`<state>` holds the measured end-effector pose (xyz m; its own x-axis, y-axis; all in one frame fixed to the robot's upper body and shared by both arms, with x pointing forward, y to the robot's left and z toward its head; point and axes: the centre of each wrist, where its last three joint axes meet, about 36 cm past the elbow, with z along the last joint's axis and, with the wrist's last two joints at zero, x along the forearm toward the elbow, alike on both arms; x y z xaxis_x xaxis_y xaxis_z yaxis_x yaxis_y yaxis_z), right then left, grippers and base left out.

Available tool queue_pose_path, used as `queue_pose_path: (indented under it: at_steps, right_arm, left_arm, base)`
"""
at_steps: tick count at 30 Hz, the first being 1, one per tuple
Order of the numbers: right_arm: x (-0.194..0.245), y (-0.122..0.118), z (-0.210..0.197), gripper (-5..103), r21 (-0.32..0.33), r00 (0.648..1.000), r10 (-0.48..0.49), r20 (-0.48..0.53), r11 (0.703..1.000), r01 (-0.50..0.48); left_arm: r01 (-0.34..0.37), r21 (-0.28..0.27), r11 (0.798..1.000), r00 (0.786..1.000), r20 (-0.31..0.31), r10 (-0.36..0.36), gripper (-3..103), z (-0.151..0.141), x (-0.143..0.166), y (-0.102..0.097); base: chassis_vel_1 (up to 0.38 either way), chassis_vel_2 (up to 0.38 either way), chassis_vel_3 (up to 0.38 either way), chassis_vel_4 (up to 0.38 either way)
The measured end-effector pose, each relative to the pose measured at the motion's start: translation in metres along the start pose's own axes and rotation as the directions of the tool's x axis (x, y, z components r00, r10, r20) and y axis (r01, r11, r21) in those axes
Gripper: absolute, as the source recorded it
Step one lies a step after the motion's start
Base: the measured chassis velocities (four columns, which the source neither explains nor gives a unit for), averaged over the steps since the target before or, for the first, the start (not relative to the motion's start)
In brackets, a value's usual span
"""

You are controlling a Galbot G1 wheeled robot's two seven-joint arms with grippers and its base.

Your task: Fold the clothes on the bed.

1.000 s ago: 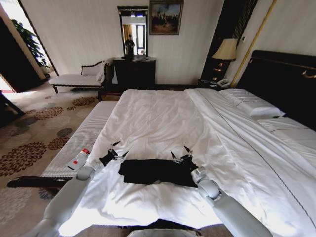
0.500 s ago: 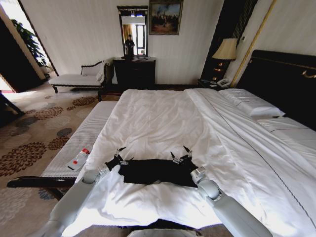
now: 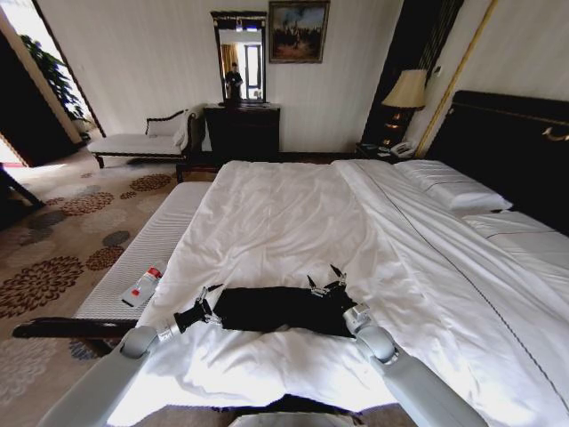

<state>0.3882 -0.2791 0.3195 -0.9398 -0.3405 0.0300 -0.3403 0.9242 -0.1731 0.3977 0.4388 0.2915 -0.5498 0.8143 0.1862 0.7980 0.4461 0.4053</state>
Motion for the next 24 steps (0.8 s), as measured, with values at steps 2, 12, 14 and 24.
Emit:
queue_pose_path:
  at_steps: [2, 12, 14, 24]
  right_arm:
    - [0.002, -0.001, -0.001, 100, -0.017, 1.000, 0.009, -0.002, 1.000, -0.009]
    - [0.060, 0.054, -0.089, 100, -0.504, 0.937, 0.208, -0.280, 0.799, -0.328]
    - [0.066, 0.060, -0.095, 100, -0.527, 0.929, 0.214, -0.302, 0.775, -0.350]
    - [0.108, 0.127, -0.127, 100, -0.716, 0.848, 0.312, -0.429, 0.455, -0.529]
  left_arm:
    - [-0.002, -0.005, 1.000, 1.000, -0.014, 0.002, 100, 0.002, 0.006, 0.001]
    - [0.212, 0.043, 0.976, 0.971, 0.102, -0.215, 100, -0.033, 0.028, 0.021]
    - [0.255, 0.065, 0.965, 0.957, 0.124, -0.262, 100, -0.041, 0.030, 0.023]
    - [0.768, 0.407, 0.494, 0.481, 0.143, -0.865, 100, -0.154, 0.024, 0.028]
  base:
    - [0.000, 0.000, 0.000, 0.000]
    - [0.000, 0.000, 0.000, 0.000]
    - [0.000, 0.000, 0.000, 0.000]
    - [0.000, 0.000, 0.000, 0.000]
